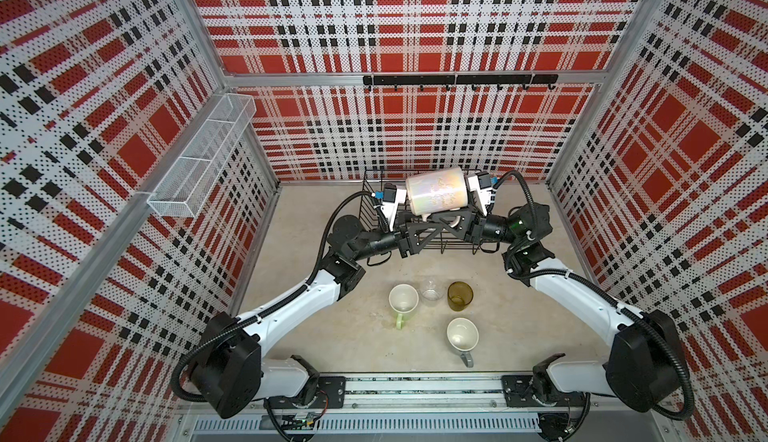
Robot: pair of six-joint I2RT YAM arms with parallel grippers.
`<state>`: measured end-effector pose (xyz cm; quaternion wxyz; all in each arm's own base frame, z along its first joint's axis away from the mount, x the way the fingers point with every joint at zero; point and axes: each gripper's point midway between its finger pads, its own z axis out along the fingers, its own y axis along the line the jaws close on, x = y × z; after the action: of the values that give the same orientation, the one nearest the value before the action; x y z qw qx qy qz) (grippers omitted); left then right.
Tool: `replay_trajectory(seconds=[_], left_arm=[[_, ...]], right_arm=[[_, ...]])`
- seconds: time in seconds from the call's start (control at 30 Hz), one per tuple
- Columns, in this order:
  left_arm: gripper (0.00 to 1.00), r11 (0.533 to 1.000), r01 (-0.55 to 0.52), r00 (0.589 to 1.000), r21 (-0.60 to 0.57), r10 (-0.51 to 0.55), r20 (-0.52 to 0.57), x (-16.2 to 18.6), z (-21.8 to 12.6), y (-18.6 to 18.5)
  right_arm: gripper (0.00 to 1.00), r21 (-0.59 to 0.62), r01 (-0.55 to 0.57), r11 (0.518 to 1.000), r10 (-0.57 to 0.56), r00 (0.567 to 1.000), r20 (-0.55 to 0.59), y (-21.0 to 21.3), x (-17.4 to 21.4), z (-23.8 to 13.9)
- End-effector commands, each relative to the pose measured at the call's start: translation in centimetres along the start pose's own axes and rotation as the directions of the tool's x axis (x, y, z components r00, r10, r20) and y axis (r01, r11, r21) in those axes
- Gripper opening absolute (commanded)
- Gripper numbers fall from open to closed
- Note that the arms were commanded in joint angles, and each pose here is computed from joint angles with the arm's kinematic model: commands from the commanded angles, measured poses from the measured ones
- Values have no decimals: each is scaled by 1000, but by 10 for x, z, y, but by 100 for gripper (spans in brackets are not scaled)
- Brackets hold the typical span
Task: Load the cups into the dish rack
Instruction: 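Grasp the lavender mug's rim with the left gripper beside the right gripper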
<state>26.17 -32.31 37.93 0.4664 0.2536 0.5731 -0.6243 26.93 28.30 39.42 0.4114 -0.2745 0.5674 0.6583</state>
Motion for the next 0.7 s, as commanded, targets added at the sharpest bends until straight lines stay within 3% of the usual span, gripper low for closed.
replay_trajectory(seconds=[0.0, 0.2, 0.27, 0.67], left_arm=[[32, 999, -26, 999, 36, 26, 25, -5, -6, -9], [36, 998, -17, 999, 53, 16, 30, -5, -13, -10], [46, 999, -19, 999, 47, 18, 31, -6, -16, -10], [42, 999, -26, 999, 46, 25, 31, -3, -27, -13]], right_arm=[[0, -83, 176, 981, -170, 983, 74, 39, -28, 3], [0, -99, 178, 979, -170, 981, 89, 45, -32, 2], [0, -93, 180, 979, -172, 981, 92, 45, -34, 3], [0, -117, 149, 982, -138, 986, 97, 37, -33, 8]])
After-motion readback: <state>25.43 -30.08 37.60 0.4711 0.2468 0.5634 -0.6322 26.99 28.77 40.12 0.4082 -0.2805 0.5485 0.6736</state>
